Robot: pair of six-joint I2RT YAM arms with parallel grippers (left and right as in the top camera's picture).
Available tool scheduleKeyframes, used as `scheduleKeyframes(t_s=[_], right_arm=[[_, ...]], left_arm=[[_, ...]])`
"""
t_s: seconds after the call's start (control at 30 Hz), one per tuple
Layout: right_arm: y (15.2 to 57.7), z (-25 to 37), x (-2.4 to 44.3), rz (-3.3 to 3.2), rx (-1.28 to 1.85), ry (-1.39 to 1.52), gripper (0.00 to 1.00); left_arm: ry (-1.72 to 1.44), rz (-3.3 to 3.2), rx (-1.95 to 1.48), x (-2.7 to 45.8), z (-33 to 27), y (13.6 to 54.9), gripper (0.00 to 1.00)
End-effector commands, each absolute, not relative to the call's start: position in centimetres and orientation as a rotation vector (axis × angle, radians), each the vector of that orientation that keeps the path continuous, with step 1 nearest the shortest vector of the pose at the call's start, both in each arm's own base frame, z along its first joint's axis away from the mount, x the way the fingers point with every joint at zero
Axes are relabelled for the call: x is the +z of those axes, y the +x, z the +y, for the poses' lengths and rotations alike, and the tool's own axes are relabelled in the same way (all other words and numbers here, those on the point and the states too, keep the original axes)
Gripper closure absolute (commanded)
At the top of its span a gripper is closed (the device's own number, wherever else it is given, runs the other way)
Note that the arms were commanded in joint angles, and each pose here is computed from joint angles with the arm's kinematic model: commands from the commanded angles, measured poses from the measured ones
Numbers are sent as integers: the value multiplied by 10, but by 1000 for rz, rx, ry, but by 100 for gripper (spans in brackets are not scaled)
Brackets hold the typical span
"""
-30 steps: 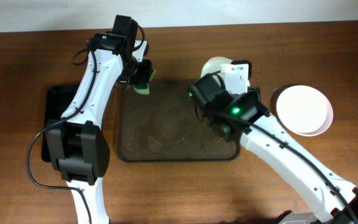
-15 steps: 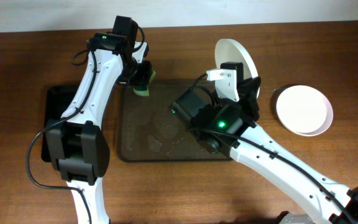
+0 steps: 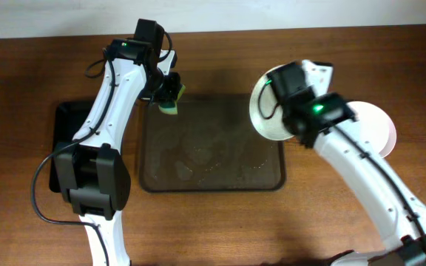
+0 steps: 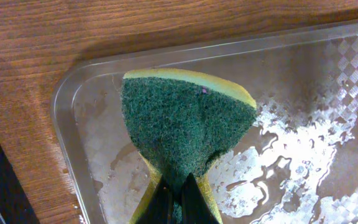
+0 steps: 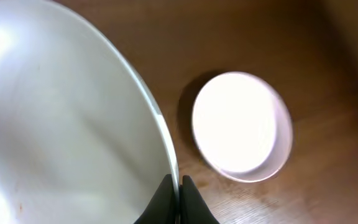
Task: Clean dirty plates on tray and stack at the side
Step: 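Carry the last plate with the right gripper onto the right stack, then place the sponge back on the black tray with the left gripper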
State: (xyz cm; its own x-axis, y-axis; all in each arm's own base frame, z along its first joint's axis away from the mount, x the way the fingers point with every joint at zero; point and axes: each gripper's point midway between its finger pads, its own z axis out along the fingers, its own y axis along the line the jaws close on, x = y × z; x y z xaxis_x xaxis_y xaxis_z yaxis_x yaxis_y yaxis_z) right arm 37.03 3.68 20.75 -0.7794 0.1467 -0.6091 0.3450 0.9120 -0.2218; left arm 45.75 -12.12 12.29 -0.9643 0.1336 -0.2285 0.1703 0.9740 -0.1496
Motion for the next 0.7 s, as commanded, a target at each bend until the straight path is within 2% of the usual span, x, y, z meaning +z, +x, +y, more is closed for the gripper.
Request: scheduleKeyframes(t_s=[0.0, 0.07, 0.2, 0.3, 0.5, 0.63, 0.67], right_arm=[[373, 20, 193, 2610, -32, 436, 96], [369, -38, 189, 2596, 50, 680, 96], [342, -142, 179, 2494, -40, 1060, 96], [325, -184, 149, 2504, -109, 1165, 96], [335, -201, 87, 2561, -126, 1225, 96], [323, -195, 60, 2667, -119, 1269, 94], [322, -194, 61, 2670, -119, 1270, 86]], left_arm=[[248, 2909, -239, 120, -119, 456, 99], [248, 2910, -239, 120, -119, 456, 99], [255, 2909, -240, 120, -121, 456, 99], [257, 2909, -241, 120, -122, 455, 99], [260, 2906, -241, 121, -124, 456, 99], [257, 2906, -242, 121, -123, 456, 99], [257, 2904, -242, 122, -124, 456, 99]])
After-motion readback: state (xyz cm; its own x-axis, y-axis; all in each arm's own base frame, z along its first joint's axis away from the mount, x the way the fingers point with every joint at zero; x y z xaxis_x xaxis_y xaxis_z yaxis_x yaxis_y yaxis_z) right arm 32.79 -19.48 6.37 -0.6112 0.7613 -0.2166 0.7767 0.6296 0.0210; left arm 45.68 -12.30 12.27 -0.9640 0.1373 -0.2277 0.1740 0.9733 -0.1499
